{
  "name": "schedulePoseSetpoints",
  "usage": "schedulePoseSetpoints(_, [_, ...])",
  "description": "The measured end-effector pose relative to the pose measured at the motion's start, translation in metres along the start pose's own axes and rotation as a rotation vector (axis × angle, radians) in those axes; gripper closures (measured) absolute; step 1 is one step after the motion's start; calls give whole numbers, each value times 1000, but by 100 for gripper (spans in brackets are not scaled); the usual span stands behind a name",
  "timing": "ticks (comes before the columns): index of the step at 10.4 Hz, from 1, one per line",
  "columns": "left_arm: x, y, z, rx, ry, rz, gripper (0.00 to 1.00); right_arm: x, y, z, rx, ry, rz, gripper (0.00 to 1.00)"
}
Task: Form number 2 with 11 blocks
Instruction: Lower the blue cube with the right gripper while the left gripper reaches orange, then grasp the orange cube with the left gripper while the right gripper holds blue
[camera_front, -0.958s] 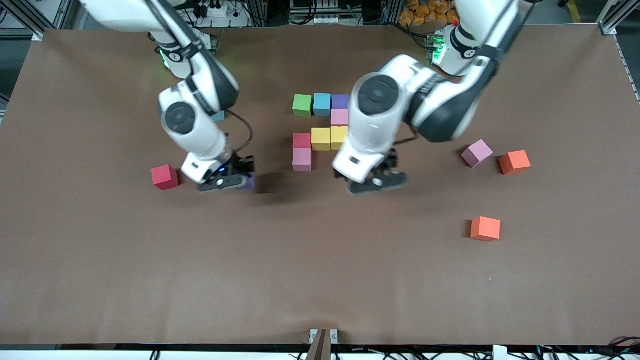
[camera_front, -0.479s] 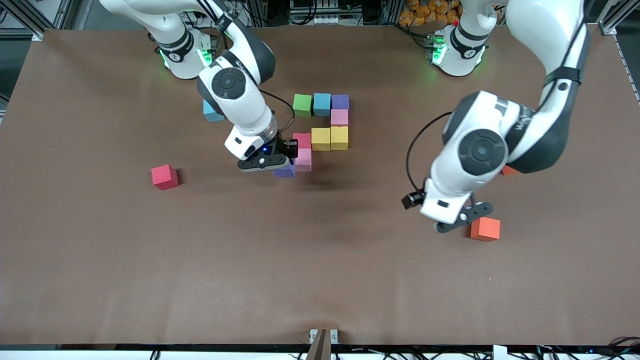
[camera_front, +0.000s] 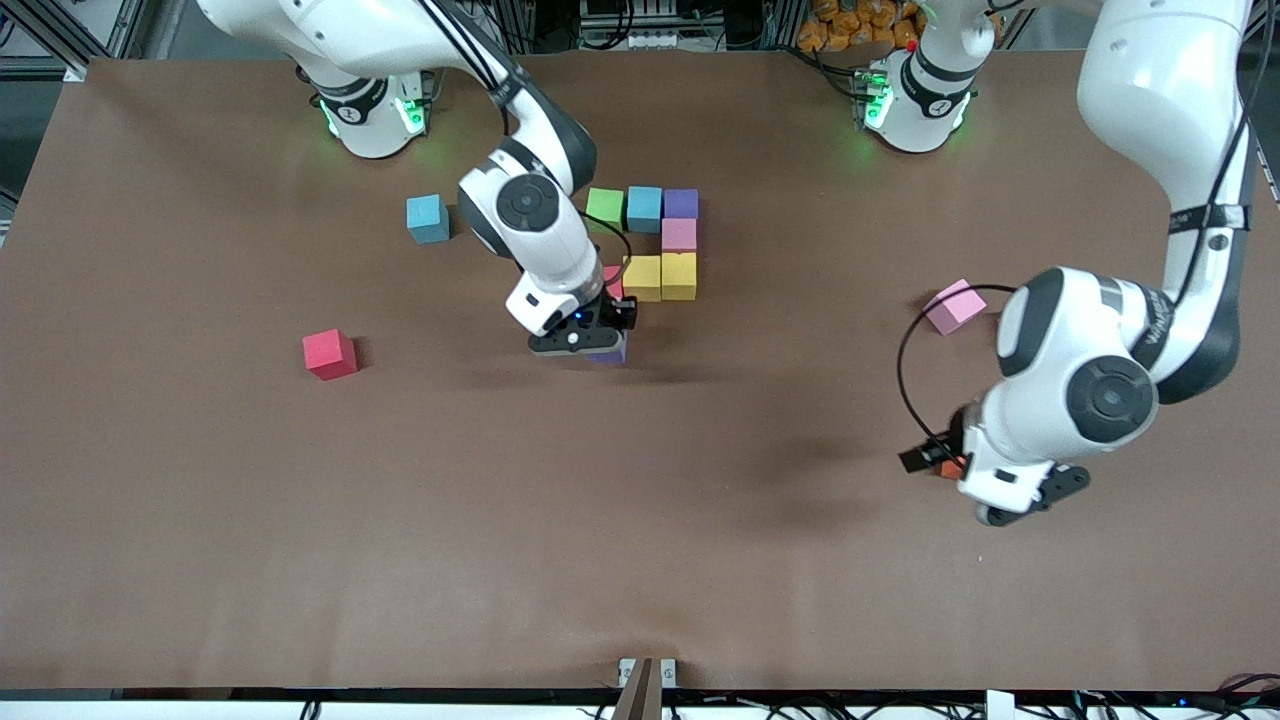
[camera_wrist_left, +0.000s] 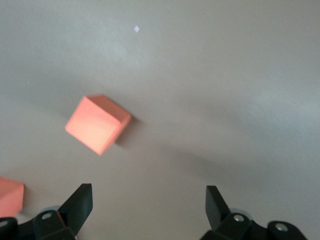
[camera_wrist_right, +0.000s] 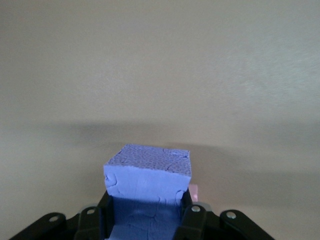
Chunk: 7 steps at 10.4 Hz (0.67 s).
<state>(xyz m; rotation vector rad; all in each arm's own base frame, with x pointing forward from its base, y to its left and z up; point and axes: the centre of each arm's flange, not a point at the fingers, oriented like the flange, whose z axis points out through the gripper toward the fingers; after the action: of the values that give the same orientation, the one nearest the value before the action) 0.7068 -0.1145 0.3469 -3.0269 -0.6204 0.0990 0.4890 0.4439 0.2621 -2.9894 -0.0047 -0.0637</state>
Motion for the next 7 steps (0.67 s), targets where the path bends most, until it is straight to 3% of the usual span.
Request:
schedulePoseSetpoints(3, [13,-14,22,14,-6,13,0,4,-1,6,0,-3,4,48])
schedulePoseSetpoints(7, [42,-48,55,25,9,186,0,11,7,7,-11,4,14,48])
